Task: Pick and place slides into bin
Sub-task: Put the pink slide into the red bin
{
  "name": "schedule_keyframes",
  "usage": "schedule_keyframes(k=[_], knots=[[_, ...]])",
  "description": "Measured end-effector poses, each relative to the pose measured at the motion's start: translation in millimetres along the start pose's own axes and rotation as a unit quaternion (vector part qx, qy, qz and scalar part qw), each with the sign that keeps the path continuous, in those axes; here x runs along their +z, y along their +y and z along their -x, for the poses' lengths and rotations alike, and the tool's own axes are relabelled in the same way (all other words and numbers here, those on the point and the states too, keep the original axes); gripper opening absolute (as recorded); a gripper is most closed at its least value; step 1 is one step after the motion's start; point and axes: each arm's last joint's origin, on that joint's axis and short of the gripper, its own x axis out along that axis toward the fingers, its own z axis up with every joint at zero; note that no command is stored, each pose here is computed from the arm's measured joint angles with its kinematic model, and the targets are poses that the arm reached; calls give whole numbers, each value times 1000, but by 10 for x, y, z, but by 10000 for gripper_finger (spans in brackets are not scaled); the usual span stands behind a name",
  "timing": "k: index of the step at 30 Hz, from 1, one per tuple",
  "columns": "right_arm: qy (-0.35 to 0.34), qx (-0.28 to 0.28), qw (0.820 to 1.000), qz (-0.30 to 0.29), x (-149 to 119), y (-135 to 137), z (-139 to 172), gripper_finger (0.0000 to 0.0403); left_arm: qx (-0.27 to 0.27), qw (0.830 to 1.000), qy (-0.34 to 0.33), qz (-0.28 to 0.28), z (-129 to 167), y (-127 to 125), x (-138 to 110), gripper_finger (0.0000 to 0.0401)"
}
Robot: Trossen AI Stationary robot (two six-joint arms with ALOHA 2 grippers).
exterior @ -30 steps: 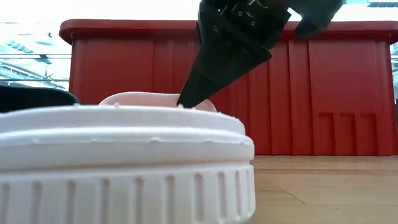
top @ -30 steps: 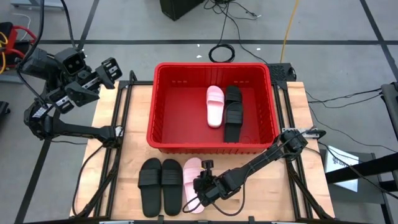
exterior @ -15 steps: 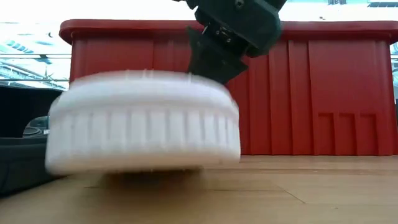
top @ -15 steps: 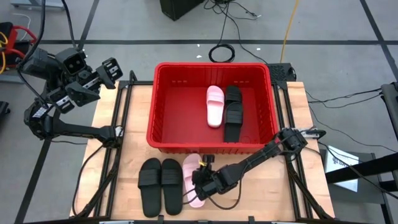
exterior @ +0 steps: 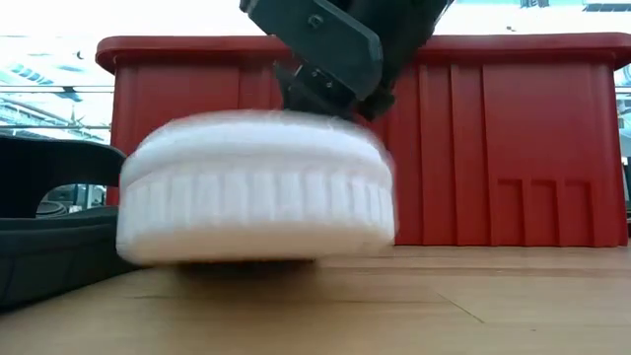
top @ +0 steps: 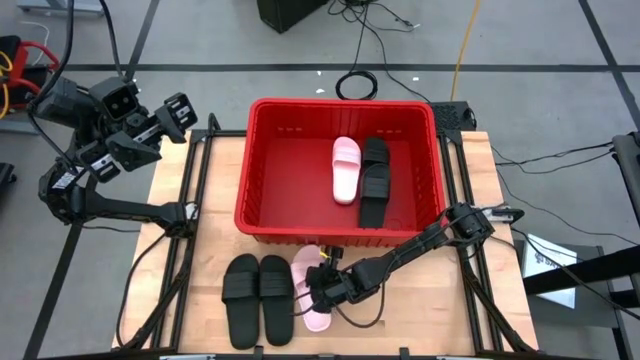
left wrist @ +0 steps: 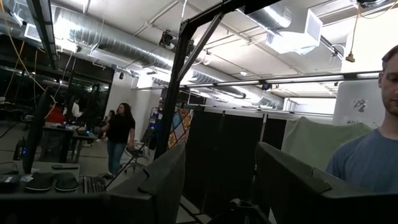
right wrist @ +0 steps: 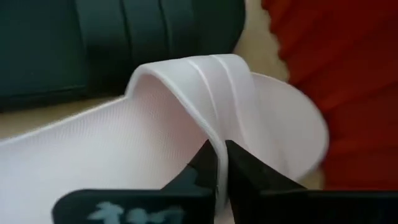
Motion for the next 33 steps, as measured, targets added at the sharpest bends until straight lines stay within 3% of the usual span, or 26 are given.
schedule_keyframes(k=[4, 15, 33], knots=[[-5, 8, 1000, -25, -39, 34, -6, 12, 0, 1000, 0, 0, 0, 0, 0, 202], [7, 37, 999, -21, -28, 44, 87, 4, 0, 1000, 0, 0, 0, 1, -1, 202], [-11, 145, 989, -38, 254, -100, 668, 3, -5, 1000, 15, 10, 0, 8, -24, 202]])
